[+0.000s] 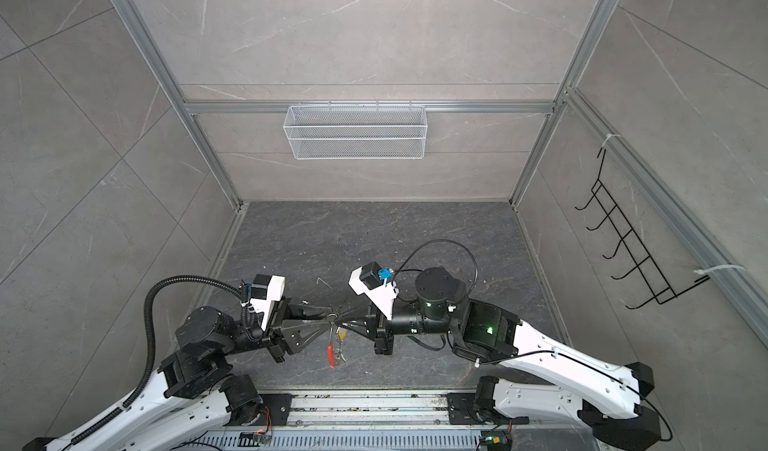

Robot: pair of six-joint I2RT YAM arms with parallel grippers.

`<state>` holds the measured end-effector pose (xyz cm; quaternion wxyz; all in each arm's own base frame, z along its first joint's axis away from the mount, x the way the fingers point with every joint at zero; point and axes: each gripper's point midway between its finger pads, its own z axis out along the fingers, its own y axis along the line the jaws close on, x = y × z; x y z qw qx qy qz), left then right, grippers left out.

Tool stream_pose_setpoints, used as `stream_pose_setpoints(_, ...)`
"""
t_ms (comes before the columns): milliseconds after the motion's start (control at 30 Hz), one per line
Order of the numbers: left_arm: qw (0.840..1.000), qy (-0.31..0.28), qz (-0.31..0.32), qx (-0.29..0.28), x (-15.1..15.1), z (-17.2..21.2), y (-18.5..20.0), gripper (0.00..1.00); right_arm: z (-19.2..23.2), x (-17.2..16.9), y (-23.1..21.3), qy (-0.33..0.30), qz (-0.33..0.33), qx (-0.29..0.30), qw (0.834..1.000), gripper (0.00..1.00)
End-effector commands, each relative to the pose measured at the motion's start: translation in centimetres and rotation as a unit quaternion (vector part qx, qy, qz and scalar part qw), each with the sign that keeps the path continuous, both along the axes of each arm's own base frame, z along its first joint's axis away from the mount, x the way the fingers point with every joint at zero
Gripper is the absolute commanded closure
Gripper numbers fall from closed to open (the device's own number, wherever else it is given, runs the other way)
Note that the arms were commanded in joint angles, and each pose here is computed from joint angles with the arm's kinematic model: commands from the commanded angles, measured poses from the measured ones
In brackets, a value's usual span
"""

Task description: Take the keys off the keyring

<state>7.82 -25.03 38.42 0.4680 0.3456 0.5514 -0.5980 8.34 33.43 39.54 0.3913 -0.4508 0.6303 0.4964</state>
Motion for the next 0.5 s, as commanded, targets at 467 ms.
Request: stream_pose_setpoints(467,0.990,0.035,-0.058,0.125,-1.0,-1.0,-1.5,0.79,-3.7,-0.3,-1.7,0.018,0.024,-0.224,0.974,1.00)
